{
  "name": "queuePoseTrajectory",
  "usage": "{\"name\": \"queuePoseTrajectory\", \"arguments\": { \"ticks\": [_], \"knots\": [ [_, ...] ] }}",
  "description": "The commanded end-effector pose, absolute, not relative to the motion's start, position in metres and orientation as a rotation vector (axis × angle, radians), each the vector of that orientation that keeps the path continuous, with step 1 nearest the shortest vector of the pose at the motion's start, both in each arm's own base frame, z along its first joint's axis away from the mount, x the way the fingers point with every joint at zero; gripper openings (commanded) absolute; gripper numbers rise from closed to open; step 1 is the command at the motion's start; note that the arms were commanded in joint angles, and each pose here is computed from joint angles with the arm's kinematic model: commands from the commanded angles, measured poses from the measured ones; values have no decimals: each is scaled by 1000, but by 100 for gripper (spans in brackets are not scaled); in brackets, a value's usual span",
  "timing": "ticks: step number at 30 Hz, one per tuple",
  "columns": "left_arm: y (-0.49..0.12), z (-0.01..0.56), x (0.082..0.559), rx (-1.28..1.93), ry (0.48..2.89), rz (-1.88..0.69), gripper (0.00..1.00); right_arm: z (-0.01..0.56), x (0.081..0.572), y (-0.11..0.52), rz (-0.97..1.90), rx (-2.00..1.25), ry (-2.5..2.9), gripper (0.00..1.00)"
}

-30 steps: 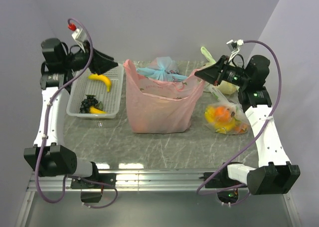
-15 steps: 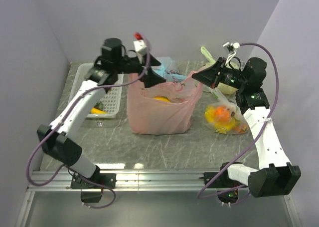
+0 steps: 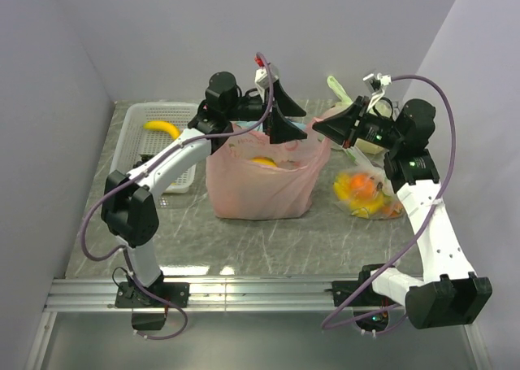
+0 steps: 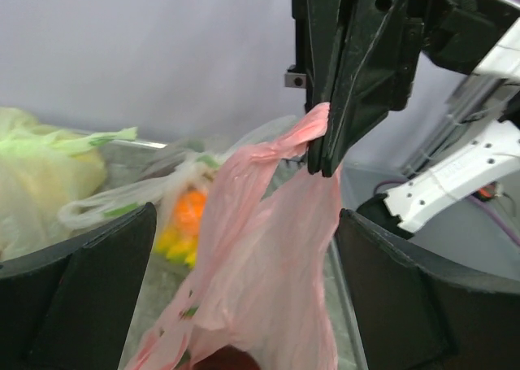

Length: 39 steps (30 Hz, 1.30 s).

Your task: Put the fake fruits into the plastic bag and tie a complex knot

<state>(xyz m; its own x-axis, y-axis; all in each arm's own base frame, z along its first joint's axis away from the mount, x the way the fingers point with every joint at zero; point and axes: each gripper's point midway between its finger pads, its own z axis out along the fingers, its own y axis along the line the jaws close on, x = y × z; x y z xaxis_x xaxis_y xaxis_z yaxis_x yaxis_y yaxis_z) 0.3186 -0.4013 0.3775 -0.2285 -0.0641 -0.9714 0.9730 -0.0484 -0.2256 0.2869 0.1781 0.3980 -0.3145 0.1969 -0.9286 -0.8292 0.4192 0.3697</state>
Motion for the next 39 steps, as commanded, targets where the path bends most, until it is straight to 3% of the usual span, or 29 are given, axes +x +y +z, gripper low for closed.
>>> {"name": "queuePoseTrajectory", "arguments": {
  "ticks": [1, 14, 15, 19, 20, 22, 23, 26, 28, 32, 39],
  "knots": [
    [-408, 410, 290, 1133, 1156, -1605, 99, 412, 293, 184, 1102, -627, 1458, 0],
    [-441, 403, 295, 1056, 1219, -1483, 98, 432, 317, 195, 1024, -450, 1421, 0],
    [-442, 401, 299, 1041, 1238, -1476, 94, 432, 316, 196, 1025, -434, 1423, 0],
    [-443, 396, 306, 1032, 1282, -1468, 56, 438, 311, 195, 1023, -400, 1413, 0],
    [-442, 393, 306, 1028, 1290, -1480, 42, 438, 307, 197, 1032, -420, 1418, 13],
    [-440, 393, 304, 1022, 1294, -1521, 26, 433, 304, 193, 1010, -446, 1452, 26],
    [-440, 391, 304, 1017, 1307, -1538, 14, 430, 301, 192, 1010, -462, 1462, 34],
    [-438, 388, 305, 1022, 1310, -1545, 1, 422, 298, 181, 965, -485, 1483, 45],
    [-438, 384, 306, 1030, 1321, -1538, 0, 415, 294, 175, 939, -511, 1511, 50],
    [-437, 382, 306, 1041, 1318, -1553, 1, 411, 294, 159, 907, -537, 1545, 71],
    [-432, 398, 290, 1132, 1202, -1625, 1, 375, 279, 141, 836, -750, 1521, 82]
  ]
}}
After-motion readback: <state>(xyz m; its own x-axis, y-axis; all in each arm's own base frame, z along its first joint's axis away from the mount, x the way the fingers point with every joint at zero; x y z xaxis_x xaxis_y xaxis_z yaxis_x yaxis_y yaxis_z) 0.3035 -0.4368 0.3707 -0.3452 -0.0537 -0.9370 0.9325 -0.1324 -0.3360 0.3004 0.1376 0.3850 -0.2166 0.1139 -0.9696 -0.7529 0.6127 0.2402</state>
